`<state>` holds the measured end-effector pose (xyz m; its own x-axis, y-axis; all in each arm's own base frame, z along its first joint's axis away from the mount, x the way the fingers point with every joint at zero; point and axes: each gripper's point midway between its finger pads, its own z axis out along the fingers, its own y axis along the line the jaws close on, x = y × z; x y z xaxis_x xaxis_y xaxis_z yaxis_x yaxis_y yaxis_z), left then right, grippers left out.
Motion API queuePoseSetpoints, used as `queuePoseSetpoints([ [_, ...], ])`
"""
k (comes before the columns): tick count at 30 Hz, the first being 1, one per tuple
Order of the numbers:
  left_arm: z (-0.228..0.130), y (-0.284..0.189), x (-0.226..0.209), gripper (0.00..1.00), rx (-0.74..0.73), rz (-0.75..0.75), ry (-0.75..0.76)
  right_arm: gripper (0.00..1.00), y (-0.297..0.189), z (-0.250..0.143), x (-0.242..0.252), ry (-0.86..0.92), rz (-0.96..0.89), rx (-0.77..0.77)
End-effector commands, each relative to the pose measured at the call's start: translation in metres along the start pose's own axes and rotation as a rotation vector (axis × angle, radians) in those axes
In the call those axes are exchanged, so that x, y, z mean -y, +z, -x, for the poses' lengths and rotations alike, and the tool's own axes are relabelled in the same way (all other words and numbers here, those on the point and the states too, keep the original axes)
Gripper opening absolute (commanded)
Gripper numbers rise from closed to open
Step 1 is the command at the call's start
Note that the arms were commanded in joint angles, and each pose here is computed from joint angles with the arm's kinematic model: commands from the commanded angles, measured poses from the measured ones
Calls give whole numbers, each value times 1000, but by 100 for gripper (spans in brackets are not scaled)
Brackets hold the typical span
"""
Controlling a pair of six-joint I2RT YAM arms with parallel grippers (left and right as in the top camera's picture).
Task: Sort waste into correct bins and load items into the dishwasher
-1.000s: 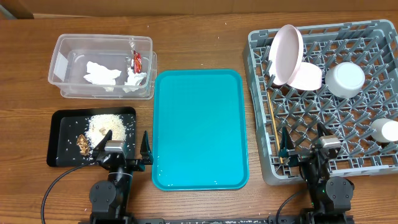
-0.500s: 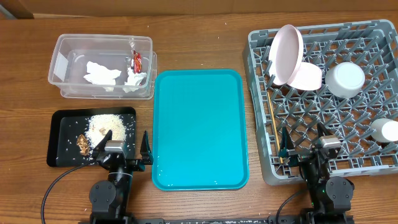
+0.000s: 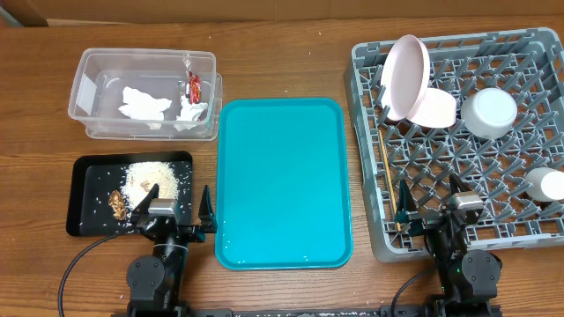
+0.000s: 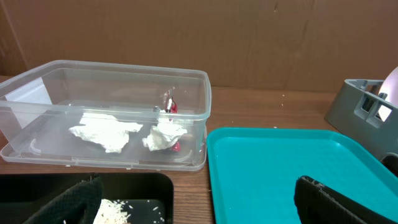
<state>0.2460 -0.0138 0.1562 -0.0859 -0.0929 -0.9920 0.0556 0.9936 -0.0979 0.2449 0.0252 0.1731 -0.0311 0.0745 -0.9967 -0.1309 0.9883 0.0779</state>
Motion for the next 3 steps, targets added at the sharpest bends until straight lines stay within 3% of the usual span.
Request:
queuePoseSetpoints([
  [1, 0, 0, -1, 100, 4, 5, 22, 100, 0, -2, 1, -4, -4, 5],
  [3, 0, 0, -1, 100, 4, 5, 22, 100, 0, -2, 1, -4, -4, 5],
])
